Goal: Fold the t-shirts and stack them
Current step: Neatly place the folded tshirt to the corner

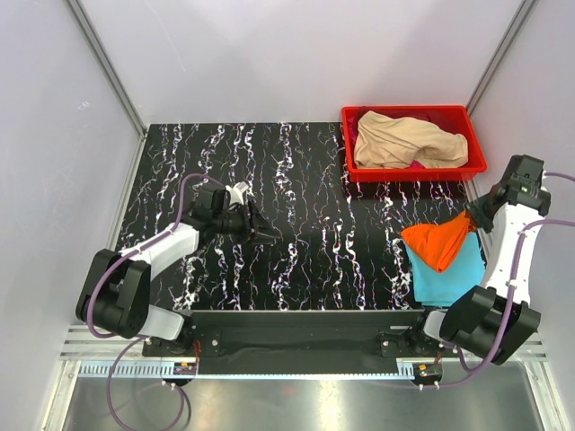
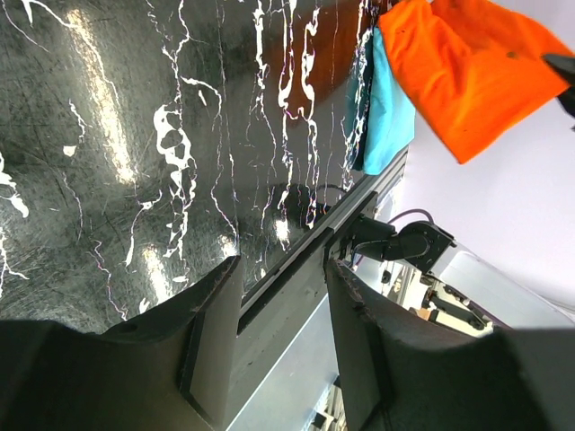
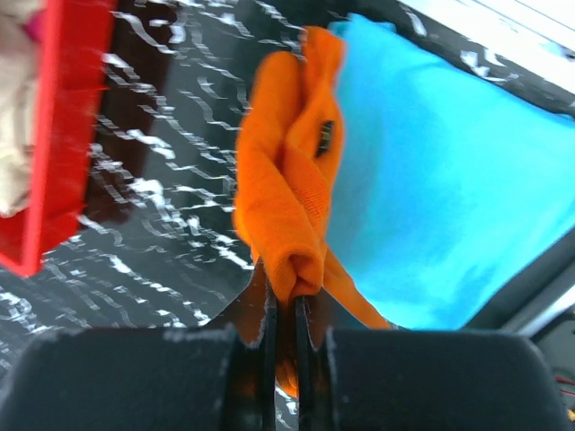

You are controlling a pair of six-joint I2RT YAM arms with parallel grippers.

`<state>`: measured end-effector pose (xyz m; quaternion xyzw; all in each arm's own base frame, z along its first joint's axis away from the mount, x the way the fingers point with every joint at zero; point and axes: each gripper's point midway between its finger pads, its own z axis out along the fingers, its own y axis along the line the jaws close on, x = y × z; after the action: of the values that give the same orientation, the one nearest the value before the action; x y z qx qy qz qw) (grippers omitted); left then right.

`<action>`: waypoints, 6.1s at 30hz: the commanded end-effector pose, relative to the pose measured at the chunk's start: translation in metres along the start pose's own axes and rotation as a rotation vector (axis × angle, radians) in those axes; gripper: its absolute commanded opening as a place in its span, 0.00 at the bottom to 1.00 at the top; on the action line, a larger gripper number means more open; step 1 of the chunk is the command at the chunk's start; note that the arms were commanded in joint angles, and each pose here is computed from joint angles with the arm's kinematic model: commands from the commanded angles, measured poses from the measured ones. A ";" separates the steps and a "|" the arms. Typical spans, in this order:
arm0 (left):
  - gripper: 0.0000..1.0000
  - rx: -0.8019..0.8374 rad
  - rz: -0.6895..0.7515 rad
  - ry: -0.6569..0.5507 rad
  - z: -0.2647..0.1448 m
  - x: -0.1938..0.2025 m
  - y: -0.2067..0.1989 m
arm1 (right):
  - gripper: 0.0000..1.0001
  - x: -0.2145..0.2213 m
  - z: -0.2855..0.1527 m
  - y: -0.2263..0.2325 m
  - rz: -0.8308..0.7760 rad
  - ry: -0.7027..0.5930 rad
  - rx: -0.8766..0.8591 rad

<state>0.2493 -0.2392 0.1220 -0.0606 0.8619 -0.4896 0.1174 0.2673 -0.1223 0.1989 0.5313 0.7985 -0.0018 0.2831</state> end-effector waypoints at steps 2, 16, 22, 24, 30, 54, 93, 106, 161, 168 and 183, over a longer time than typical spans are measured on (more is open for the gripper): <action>0.47 0.052 0.024 0.005 -0.001 -0.003 -0.011 | 0.00 -0.010 -0.003 -0.008 -0.023 -0.057 -0.012; 0.47 0.060 0.028 0.029 0.000 0.000 -0.008 | 0.00 0.024 0.030 -0.098 0.089 -0.012 0.275; 0.47 0.069 0.024 0.041 0.000 0.003 -0.007 | 0.00 0.025 0.027 -0.134 0.133 -0.073 0.436; 0.47 0.070 0.021 0.044 0.000 0.004 -0.006 | 0.00 0.023 0.026 -0.145 0.144 -0.090 0.494; 0.47 0.080 0.007 0.050 0.002 0.003 -0.007 | 0.02 0.032 0.028 -0.172 0.234 -0.092 0.685; 0.37 0.049 0.091 0.039 -0.009 0.004 -0.012 | 0.00 0.054 0.026 -0.115 0.223 -0.109 0.492; 0.37 0.028 0.070 0.028 -0.016 0.002 -0.021 | 0.00 0.023 0.055 -0.176 0.203 -0.188 0.850; 0.37 0.023 0.054 0.045 -0.009 0.001 -0.016 | 0.00 0.054 0.076 -0.091 0.110 -0.108 0.534; 0.00 0.330 -0.014 0.030 0.403 0.065 -0.168 | 0.00 -0.027 0.135 -0.058 -0.332 -0.230 0.551; 0.00 0.324 0.008 0.032 0.396 0.065 -0.168 | 0.00 -0.028 0.152 -0.067 -0.358 -0.220 0.594; 0.05 0.339 0.357 0.065 0.336 0.065 -0.223 | 0.01 -0.039 0.144 -0.088 -0.375 -0.197 0.730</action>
<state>0.2758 -0.6536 0.0592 0.0524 0.8013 -0.5807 0.1341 0.2741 -0.2250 0.0436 0.4320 0.8179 -0.3517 0.1438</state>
